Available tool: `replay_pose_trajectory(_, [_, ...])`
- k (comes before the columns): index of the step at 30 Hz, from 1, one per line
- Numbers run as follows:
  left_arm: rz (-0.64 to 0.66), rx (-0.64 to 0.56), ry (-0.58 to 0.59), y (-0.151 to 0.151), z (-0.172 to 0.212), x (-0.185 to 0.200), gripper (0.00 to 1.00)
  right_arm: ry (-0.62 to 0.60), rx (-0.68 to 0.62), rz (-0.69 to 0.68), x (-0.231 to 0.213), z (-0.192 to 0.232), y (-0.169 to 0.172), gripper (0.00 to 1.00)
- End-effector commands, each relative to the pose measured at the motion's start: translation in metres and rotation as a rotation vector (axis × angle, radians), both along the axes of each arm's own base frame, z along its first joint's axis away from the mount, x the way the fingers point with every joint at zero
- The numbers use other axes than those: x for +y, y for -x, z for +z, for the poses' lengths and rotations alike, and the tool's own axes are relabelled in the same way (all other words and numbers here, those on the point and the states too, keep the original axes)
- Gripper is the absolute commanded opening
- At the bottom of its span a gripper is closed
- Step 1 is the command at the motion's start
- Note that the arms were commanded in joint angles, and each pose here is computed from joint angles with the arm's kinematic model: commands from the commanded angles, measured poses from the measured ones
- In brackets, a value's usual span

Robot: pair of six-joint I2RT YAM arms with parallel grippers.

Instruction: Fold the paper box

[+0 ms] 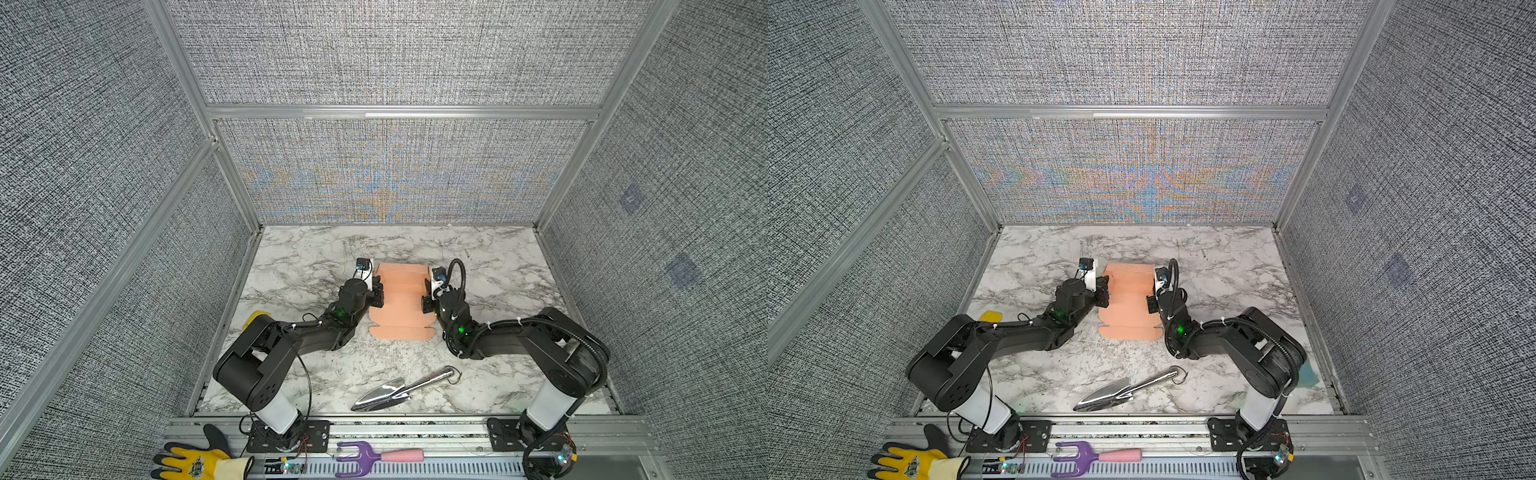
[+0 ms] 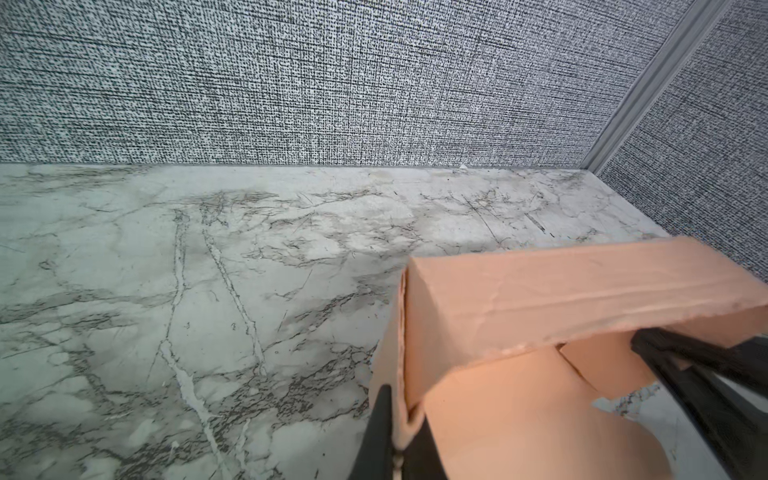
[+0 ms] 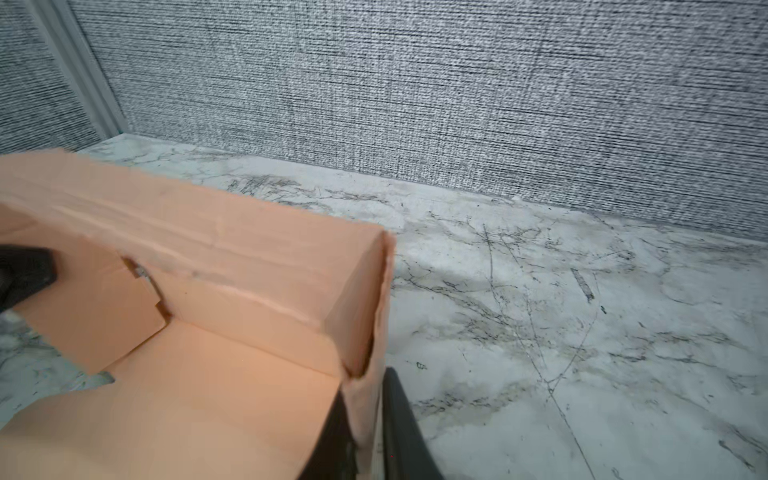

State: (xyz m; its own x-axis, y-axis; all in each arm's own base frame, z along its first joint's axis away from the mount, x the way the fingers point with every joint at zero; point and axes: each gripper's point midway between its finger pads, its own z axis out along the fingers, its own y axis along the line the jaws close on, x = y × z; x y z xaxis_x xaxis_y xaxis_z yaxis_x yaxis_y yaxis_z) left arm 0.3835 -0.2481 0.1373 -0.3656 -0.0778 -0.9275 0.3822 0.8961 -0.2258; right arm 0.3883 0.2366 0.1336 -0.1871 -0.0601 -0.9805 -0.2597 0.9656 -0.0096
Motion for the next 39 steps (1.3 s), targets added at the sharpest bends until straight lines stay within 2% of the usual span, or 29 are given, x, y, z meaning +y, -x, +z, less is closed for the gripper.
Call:
replay_pose_trajectory(1, [0.004,-0.018,0.012,-0.002,0.005,-0.001,0.0,-0.035,-0.019,0.005,0.001,0.007,0.002,0.3])
replay_pose_trajectory(3, [0.004,-0.018,0.009,-0.002,0.004,-0.001,0.0,-0.028,-0.015,0.006,-0.001,0.005,0.004,0.4])
replay_pose_trajectory(11, [0.003,-0.017,0.008,-0.003,0.004,-0.002,0.0,-0.019,-0.015,0.0,-0.004,0.006,0.004,0.45])
replay_pose_trajectory(15, [-0.005,-0.013,0.01,-0.002,0.004,-0.003,0.0,-0.017,-0.017,0.005,0.001,0.006,-0.003,0.55])
replay_pose_trajectory(22, [-0.014,-0.012,0.012,0.0,0.005,-0.005,0.0,-0.023,-0.03,-0.007,-0.002,0.01,-0.011,0.53])
replay_pose_trajectory(34, [-0.026,-0.013,0.017,0.001,0.006,-0.009,0.0,-0.03,-0.047,-0.03,-0.005,0.013,-0.021,0.32])
replay_pose_trajectory(39, [-0.026,-0.01,0.016,0.002,0.006,-0.009,0.0,-0.025,-0.049,-0.04,-0.007,0.016,-0.022,0.12])
